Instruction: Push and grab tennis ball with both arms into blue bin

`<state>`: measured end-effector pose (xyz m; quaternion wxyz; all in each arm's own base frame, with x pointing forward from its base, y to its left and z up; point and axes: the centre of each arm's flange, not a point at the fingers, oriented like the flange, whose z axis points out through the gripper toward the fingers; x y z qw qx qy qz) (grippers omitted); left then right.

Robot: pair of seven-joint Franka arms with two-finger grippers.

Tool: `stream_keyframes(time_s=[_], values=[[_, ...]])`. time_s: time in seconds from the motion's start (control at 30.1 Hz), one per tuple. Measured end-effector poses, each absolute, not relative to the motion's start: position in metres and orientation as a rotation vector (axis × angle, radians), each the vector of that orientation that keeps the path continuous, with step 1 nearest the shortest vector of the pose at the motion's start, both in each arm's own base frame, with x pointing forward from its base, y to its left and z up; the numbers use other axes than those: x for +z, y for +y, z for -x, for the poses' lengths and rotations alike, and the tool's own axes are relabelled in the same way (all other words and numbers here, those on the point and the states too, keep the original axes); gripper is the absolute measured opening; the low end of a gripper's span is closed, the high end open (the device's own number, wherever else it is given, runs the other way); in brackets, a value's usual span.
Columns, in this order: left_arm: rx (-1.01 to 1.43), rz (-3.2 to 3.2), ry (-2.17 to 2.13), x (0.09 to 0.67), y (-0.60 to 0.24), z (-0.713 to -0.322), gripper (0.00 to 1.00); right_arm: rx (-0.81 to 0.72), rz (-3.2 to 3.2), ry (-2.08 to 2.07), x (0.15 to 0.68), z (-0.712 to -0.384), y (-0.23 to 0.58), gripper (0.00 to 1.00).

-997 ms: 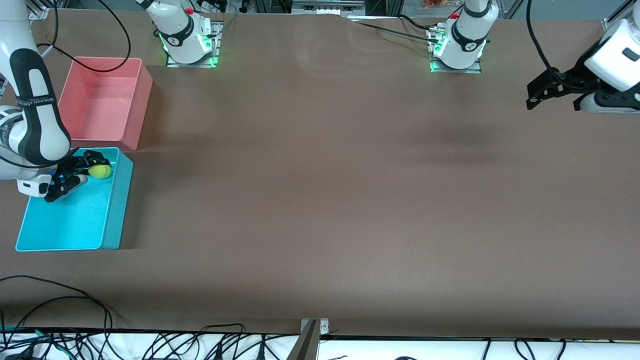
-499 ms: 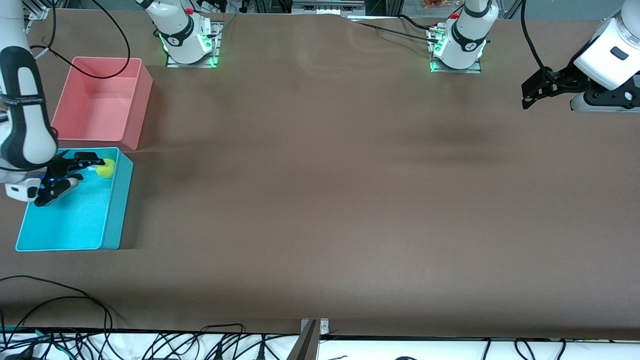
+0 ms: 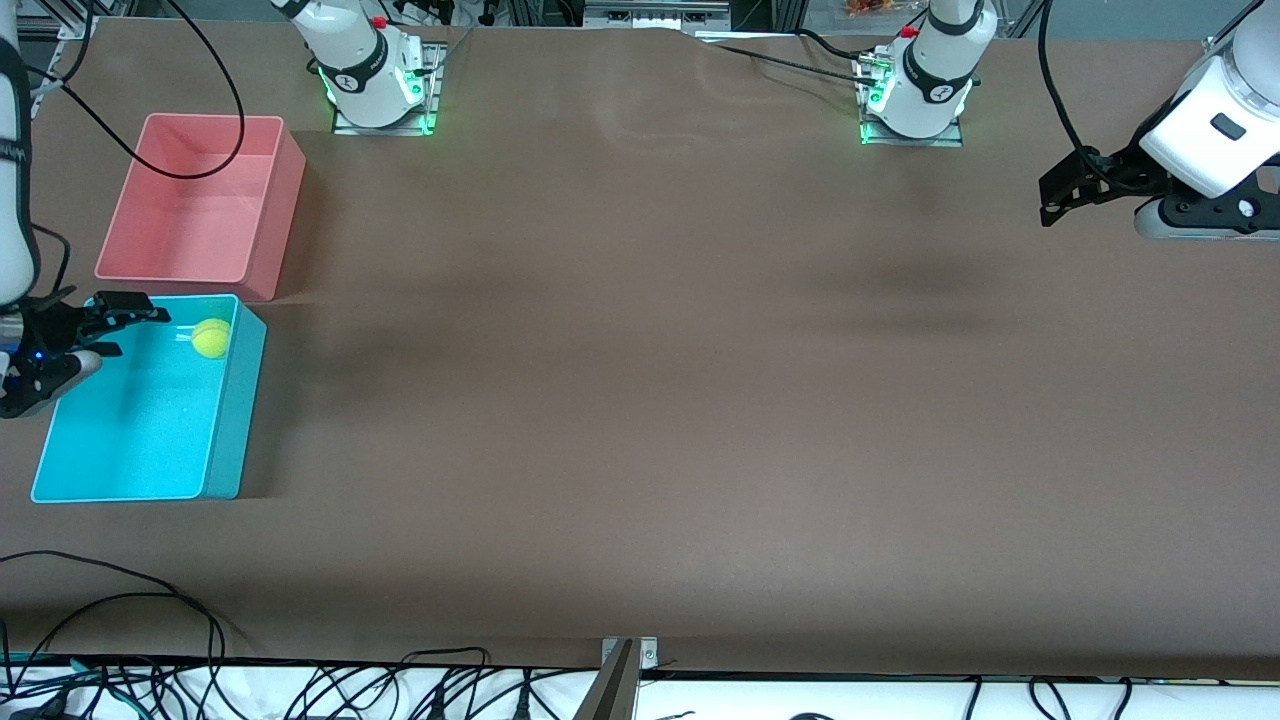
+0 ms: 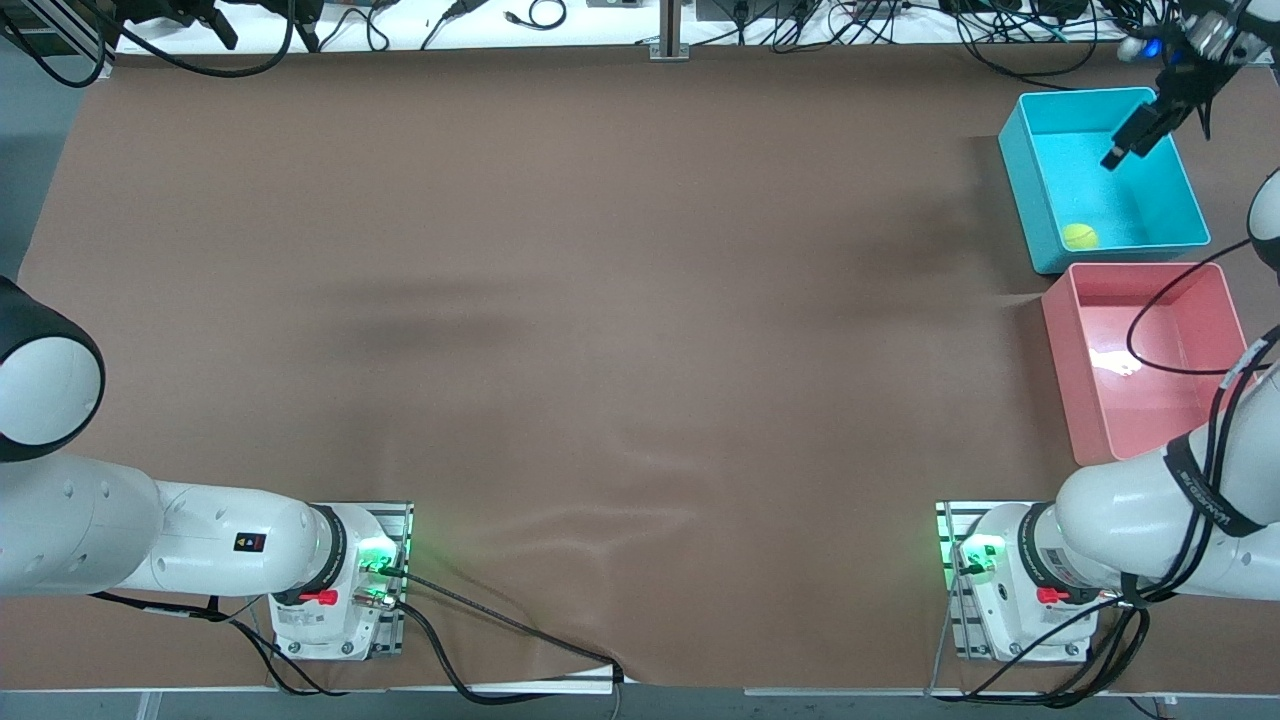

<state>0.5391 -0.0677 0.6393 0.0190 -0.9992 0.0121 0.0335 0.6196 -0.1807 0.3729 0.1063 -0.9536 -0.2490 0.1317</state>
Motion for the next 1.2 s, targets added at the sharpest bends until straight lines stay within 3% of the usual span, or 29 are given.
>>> stream_keyframes(time_s=[0.3,0.63,0.76,1.0,1.2], values=[[0.104,3.101,0.041,0.639,-0.069,-0.539,1.0,0.437,3.041,-0.59,0.45,-0.626,-0.07,1.0],[0.103,3.101,0.045,0.64,-0.07,-0.539,1.0,0.391,3.179,-0.375,0.475,-0.624,0.01,1.0],[0.103,3.101,0.045,0.64,-0.07,-0.539,1.0,0.305,3.202,-0.35,0.496,-0.622,0.022,1.0],[0.103,3.101,0.045,0.64,-0.07,-0.539,1.0,0.08,3.221,-0.199,0.576,-0.595,0.028,1.0],[0.103,3.101,0.045,0.64,-0.07,-0.539,1.0,0.1,3.18,-0.036,0.612,-0.553,0.021,1.0]])
